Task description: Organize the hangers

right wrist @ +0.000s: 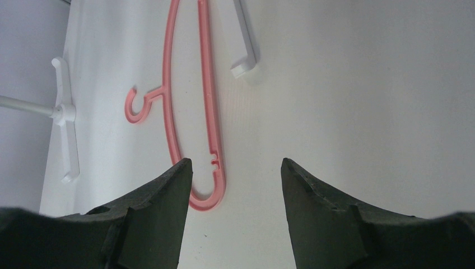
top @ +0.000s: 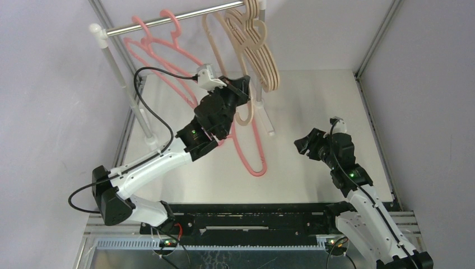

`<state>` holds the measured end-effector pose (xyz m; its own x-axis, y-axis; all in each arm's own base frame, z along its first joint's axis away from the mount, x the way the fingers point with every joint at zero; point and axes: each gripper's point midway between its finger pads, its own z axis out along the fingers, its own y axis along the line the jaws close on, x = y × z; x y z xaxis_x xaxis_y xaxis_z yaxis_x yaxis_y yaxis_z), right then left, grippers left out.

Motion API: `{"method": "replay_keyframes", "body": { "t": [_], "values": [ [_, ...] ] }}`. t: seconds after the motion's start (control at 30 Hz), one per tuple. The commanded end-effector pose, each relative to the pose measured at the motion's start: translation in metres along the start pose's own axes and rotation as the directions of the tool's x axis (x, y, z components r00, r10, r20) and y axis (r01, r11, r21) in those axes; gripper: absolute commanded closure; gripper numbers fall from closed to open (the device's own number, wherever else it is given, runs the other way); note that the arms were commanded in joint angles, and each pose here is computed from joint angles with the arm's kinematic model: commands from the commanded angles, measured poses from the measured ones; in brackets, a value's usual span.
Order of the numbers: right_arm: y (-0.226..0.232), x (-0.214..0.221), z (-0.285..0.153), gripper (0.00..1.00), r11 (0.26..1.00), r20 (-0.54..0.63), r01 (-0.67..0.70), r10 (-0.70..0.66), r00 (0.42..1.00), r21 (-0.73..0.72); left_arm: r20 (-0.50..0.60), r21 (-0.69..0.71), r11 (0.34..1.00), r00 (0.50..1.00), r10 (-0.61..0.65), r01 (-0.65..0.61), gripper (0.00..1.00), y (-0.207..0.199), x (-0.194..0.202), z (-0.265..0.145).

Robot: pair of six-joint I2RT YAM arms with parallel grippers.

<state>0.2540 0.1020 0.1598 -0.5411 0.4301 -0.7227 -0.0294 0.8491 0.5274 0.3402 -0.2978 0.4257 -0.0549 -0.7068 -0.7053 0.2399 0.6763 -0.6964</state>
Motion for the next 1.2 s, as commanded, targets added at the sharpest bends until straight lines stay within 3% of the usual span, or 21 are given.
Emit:
{"method": "replay_keyframes", "body": {
  "t": [0.0,0.57,1.17],
  "values": [
    [0.007,-0.012,-0.006,0.33,0.999,0.038,0.026,-0.025,0.999,-0.023,0.111,0.03,0.991,0.985,-0.13,0.128,1.0,-0.011,-0.052,-0.001],
    [0.004,-0.017,-0.013,0.32,0.999,0.053,0.046,-0.046,0.998,0.001,0.184,0.013,0.986,0.969,-0.163,0.164,1.0,-0.026,-0.086,0.042],
    [-0.003,-0.015,-0.016,0.32,0.999,0.042,0.042,-0.043,0.998,0.028,0.152,-0.051,0.977,0.969,-0.196,0.205,1.0,0.006,-0.061,0.081]
  ]
}}
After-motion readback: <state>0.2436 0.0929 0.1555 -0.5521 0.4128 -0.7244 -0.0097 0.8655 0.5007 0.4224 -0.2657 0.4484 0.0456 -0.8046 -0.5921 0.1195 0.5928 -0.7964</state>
